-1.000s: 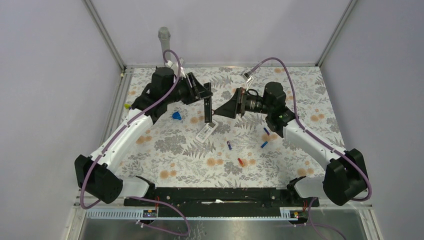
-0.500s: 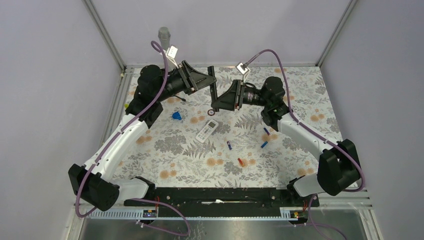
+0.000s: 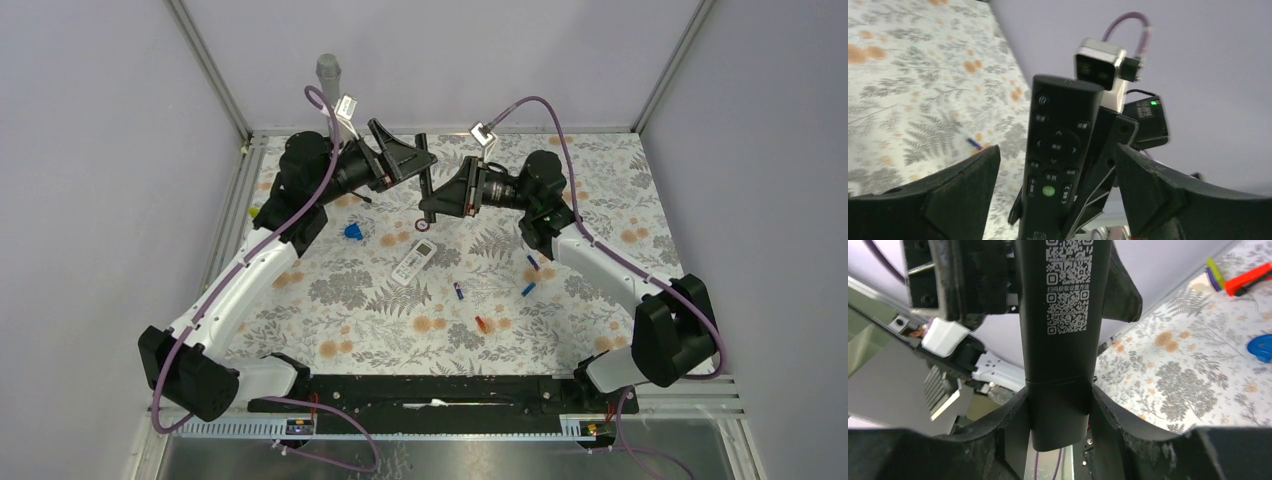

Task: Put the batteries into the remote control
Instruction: Pick up the remote control from the center of the board.

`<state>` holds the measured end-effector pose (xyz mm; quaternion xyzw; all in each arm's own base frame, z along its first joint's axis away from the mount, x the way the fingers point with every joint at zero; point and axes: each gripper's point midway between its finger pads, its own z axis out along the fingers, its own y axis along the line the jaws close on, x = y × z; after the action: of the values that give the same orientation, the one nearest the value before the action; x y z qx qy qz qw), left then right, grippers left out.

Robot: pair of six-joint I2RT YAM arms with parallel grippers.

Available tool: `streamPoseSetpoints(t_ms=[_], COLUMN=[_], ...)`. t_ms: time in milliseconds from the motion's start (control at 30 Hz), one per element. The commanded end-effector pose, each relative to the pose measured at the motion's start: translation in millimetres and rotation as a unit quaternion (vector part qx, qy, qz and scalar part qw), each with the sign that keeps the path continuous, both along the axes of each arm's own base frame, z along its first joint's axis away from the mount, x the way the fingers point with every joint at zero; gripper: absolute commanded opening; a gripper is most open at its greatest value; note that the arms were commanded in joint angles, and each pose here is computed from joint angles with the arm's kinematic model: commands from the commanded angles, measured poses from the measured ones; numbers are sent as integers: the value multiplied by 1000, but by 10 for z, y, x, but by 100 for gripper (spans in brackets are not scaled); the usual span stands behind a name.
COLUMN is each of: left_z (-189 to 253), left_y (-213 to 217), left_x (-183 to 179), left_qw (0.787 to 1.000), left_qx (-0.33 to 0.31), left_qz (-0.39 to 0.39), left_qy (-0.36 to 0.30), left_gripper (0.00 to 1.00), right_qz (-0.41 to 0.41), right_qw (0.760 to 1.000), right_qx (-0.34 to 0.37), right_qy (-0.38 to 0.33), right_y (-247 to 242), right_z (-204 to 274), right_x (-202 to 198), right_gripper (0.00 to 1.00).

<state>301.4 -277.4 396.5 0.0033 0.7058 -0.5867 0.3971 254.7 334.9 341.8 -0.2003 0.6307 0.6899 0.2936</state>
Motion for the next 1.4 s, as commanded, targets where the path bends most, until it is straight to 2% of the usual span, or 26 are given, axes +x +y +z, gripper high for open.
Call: streamPoseSetpoints(t_ms=[0,100,267,433,667,800,1000,1067,1100,1133,1167,1233,1300,1367], left_z=[-148,-385,-597,-689,-905,-991,-1095,-1098,-1061,-1006,-907,-751,-584,-446], left_y=[163,237,265,307,324,332,340,349,356,371,408,494,572,639], left_x=[235,374,498,572,573,574,557,548,546,549,543,554,561,578], left_qw=[995,989,980,976,970,968,965,965,967,968,969,968,967,968], left_qx=[58,101,139,150,164,174,187,191,190,188,184,182,179,167], left_qz=[75,106,123,142,146,146,141,141,141,144,153,172,183,186], left_qy=[4,33,68,75,100,107,115,111,100,83,63,32,4,-12], left_gripper=[91,93,81,76,55,51,29,16,9,4,1,0,0,0], right_qz=[-93,-151,-205,-222,-239,-235,-237,-237,-238,-239,-238,-235,-232,-226], right_qw=[990,972,946,927,899,896,894,897,899,901,903,909,917,931], right_qx=[-72,-151,-222,-263,-324,-332,-338,-333,-329,-323,-320,-308,-287,-243], right_qy=[-82,-93,-114,-146,-173,-177,-176,-170,-165,-161,-159,-154,-152,-151], right_y=[60,85,61,66,116,171,190,197,203,209,211,204,188,152], right_z=[-107,-435,-707,-824,-928,-954,-966,-949,-935,-909,-894,-820,-694,-479], right_x=[298,487,648,644,706,692,695,687,681,670,656,612,558,495], right_gripper=[32,32,29,29,29,29,29,31,33,40,52,79,97,100])
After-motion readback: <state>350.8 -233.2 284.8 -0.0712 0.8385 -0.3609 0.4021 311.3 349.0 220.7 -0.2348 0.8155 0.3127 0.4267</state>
